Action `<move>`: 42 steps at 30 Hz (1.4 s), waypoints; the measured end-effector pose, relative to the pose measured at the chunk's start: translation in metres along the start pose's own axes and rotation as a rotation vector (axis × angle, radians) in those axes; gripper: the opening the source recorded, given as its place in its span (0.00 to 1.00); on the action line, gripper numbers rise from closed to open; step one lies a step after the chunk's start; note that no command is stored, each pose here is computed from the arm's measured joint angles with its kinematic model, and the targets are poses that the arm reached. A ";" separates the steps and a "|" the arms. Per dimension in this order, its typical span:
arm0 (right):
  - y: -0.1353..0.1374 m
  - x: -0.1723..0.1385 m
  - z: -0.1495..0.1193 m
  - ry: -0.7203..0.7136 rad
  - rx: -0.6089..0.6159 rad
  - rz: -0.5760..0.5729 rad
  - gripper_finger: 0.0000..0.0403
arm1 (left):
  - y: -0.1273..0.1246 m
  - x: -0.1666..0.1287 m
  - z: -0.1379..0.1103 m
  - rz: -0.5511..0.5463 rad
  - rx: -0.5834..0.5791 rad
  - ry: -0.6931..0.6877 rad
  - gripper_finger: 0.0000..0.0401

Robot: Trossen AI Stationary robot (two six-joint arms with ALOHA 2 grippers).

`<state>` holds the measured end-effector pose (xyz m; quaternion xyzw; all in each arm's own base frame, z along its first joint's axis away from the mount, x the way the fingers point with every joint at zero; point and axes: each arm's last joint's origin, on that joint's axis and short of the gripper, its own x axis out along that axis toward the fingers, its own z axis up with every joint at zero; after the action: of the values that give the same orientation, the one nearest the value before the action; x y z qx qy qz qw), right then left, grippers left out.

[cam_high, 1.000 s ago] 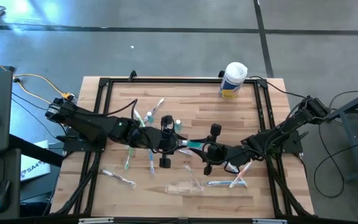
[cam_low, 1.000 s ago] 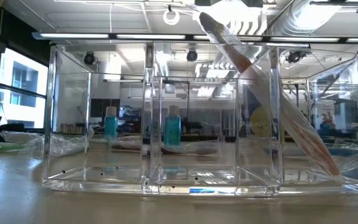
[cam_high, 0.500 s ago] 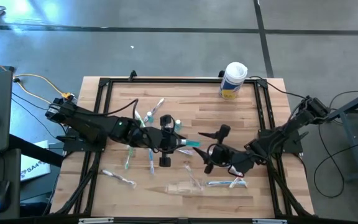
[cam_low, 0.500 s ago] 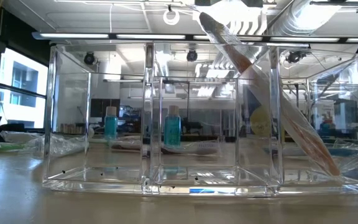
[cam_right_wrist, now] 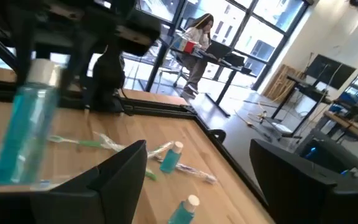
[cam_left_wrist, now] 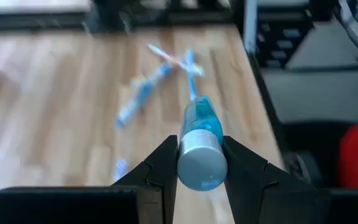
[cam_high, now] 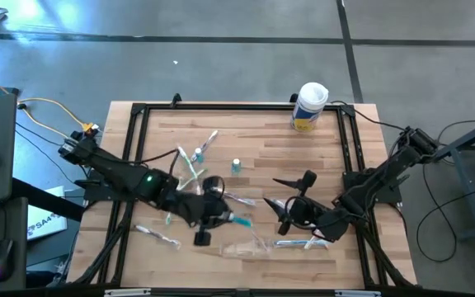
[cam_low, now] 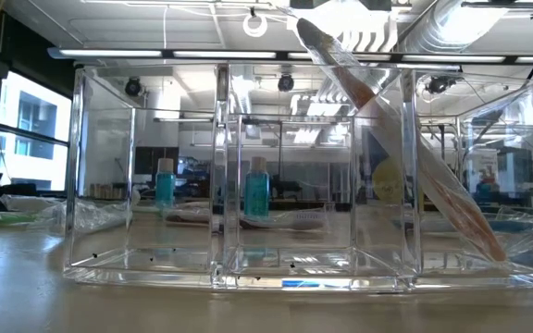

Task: Pick & Place toothbrushing station
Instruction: Put the mouthwash into the transparent organizer

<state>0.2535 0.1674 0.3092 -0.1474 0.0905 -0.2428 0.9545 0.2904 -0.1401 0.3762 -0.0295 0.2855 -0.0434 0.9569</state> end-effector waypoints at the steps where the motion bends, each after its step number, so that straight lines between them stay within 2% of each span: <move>1: 0.000 0.000 0.000 0.001 0.006 0.000 0.68 | -0.005 -0.004 0.000 -0.012 -0.008 0.017 0.23; 8: 0.000 0.000 -0.001 0.004 0.014 -0.003 0.68 | -0.034 -0.026 0.004 -0.095 -0.065 0.026 0.23; 14: 0.000 0.000 -0.002 0.011 0.038 0.002 0.68 | -0.032 -0.025 0.000 -0.062 -0.141 0.076 0.23; 17: 0.001 -0.001 -0.004 0.020 0.040 0.005 0.68 | -0.026 -0.010 -0.001 -0.031 -0.165 0.099 0.23; 20: 0.001 -0.001 -0.005 0.023 0.049 0.007 0.68 | -0.029 0.003 -0.005 -0.056 -0.158 0.142 0.23; 26: 0.001 -0.002 -0.008 0.037 0.029 0.008 0.68 | -0.036 0.025 -0.004 -0.071 -0.105 0.202 0.23; 31: 0.001 -0.002 -0.008 0.040 0.023 0.012 0.68 | -0.042 0.040 0.004 -0.096 -0.048 0.201 0.23; 37: 0.002 -0.003 -0.009 0.042 0.065 0.005 0.68 | -0.032 0.069 0.000 -0.131 -0.043 0.279 0.23; 42: 0.003 -0.006 -0.011 0.050 0.049 0.013 0.68 | -0.023 0.086 -0.006 -0.118 -0.038 0.342 0.23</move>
<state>0.2470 0.1699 0.2984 -0.1172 0.1092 -0.2422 0.9569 0.3568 -0.1718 0.3262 -0.0563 0.4426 -0.0984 0.8895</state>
